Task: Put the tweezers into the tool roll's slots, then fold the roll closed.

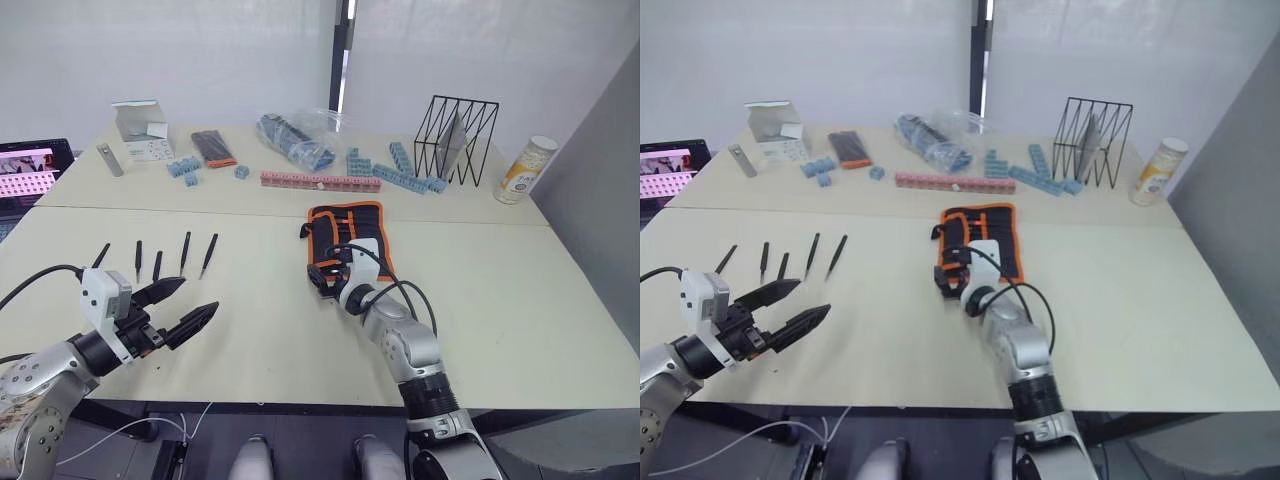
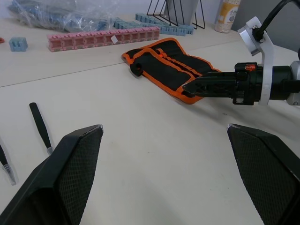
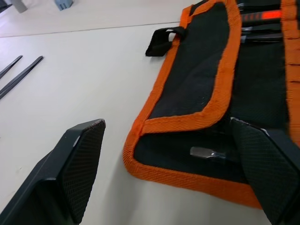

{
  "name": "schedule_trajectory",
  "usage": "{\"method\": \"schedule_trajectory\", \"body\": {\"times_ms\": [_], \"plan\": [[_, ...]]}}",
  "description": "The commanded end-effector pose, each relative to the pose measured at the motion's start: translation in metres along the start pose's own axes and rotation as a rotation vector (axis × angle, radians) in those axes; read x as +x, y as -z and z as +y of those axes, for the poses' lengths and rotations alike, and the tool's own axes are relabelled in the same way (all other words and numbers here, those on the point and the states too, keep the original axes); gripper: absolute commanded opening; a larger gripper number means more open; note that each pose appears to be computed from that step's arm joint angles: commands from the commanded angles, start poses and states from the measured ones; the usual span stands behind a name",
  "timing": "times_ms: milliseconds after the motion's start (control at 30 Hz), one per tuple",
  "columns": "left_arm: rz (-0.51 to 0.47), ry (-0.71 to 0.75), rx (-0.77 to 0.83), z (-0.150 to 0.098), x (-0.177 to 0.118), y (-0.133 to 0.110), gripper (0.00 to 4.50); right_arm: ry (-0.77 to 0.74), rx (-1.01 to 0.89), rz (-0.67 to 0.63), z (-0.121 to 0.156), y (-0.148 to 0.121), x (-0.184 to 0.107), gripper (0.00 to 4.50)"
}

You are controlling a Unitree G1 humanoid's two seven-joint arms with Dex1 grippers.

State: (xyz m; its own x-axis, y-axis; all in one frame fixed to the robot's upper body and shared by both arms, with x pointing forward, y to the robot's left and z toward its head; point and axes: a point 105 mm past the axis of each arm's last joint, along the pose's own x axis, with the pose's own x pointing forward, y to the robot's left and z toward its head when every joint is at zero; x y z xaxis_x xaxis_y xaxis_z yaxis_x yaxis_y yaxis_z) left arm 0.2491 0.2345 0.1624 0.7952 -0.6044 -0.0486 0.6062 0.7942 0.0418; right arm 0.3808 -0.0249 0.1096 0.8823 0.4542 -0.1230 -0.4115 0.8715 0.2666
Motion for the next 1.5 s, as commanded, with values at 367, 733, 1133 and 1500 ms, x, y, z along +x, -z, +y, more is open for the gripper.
{"method": "schedule_trajectory", "body": {"times_ms": [367, 733, 1133, 1500], "plan": [[-0.03, 0.024, 0.054, -0.008, 0.0, -0.01, 4.5, -0.041, 0.054, -0.089, 0.017, -0.021, 0.011, 1.99], [-0.046, 0.012, 0.087, -0.004, -0.002, -0.016, 4.5, -0.089, -0.002, -0.103, 0.022, -0.022, 0.009, 0.03], [-0.038, 0.021, 0.085, -0.002, 0.001, -0.013, 4.5, -0.206, -0.253, -0.118, 0.028, -0.028, -0.017, 0.03], [0.071, 0.148, 0.157, -0.006, 0.019, 0.006, 4.5, -0.487, -0.629, 0.032, 0.02, 0.005, -0.089, 0.03]]}}
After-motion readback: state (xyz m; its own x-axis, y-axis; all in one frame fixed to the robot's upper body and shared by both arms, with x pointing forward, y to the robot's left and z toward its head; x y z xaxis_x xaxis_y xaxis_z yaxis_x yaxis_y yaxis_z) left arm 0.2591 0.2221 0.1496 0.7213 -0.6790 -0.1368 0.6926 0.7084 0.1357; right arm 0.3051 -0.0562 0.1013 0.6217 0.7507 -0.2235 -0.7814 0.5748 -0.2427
